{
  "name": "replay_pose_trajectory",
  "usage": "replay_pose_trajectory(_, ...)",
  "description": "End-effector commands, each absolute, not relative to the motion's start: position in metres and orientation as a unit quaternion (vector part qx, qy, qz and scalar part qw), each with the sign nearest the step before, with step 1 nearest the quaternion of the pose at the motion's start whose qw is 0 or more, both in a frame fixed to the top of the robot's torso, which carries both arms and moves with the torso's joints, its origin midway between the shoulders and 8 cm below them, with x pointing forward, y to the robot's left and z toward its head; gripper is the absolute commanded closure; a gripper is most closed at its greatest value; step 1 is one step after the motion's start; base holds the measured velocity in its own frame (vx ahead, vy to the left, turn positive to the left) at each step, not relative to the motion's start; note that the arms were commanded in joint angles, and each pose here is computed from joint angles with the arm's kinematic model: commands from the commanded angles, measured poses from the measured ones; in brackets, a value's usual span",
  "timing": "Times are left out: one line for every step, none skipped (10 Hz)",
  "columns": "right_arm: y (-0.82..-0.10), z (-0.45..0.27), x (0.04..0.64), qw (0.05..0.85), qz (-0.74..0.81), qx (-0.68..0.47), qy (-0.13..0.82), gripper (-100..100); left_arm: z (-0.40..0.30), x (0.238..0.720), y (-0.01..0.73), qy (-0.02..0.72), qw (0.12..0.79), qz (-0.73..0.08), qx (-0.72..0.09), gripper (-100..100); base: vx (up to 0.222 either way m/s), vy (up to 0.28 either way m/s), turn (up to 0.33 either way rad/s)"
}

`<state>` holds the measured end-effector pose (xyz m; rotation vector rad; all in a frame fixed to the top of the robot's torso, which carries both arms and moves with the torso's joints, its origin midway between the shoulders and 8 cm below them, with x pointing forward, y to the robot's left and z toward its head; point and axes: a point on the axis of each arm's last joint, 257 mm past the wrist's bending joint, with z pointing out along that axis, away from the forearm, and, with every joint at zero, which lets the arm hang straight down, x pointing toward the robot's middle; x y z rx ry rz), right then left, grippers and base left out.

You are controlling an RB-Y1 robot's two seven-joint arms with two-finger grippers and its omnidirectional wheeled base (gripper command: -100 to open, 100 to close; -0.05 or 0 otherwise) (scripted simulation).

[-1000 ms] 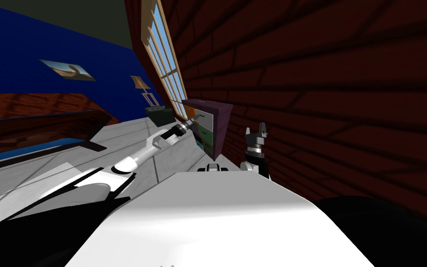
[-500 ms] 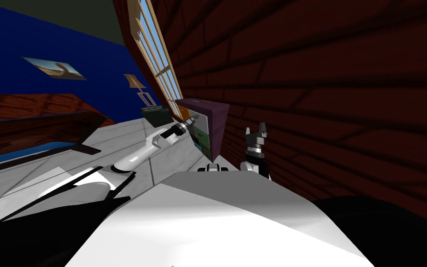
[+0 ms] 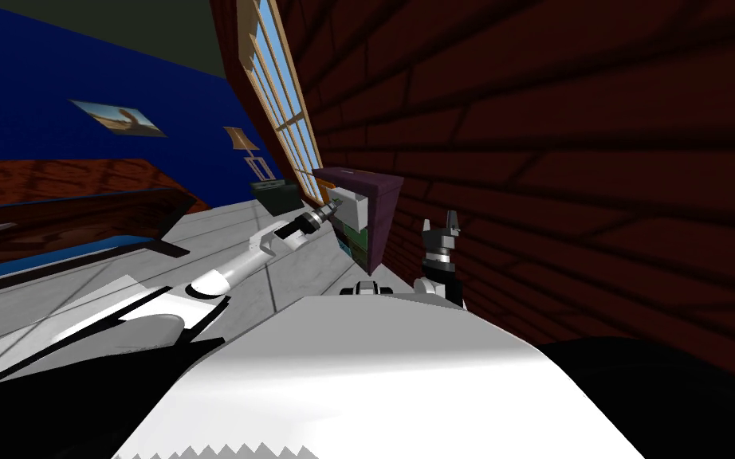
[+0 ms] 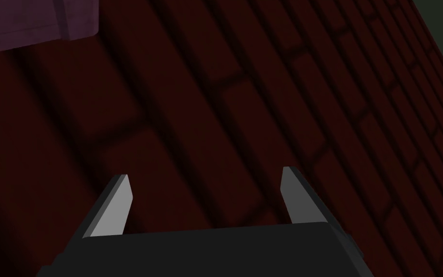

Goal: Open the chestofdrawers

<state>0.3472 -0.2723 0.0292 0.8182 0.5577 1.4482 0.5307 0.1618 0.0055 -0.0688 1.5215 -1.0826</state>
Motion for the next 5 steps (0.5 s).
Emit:
replay_pose_trajectory(-0.2723,0.0292,0.3472,0.639,0.635,0.359,0.244,0,0.0052,0.5266,0.1586,0.655,0.591,-0.469,-0.026,100,-0.064,0.078,0.075)
replay_pose_trajectory(-0.2723,0.0292,0.3472,0.639,0.635,0.359,0.244,0,0.0072,0.5239,0.1562,0.654,0.590,-0.472,-0.022,100,-0.109,0.136,0.085)
replay_pose_trajectory(-0.2723,0.0293,0.3472,0.639,0.635,0.359,0.244,0,0.0082,0.5225,0.1550,0.654,0.590,-0.474,-0.021,100,-0.128,0.133,0.058)
replay_pose_trajectory(-0.2723,0.0292,0.3472,0.639,0.635,0.359,0.244,0,0.0102,0.5198,0.1527,0.652,0.589,-0.476,-0.017,100,-0.123,0.128,0.064)
replay_pose_trajectory(-0.2723,0.0292,0.3472,0.639,0.635,0.359,0.244,0,0.0093,0.5217,0.1584,0.657,0.594,-0.464,-0.030,-100,-0.074,0.110,-0.291)
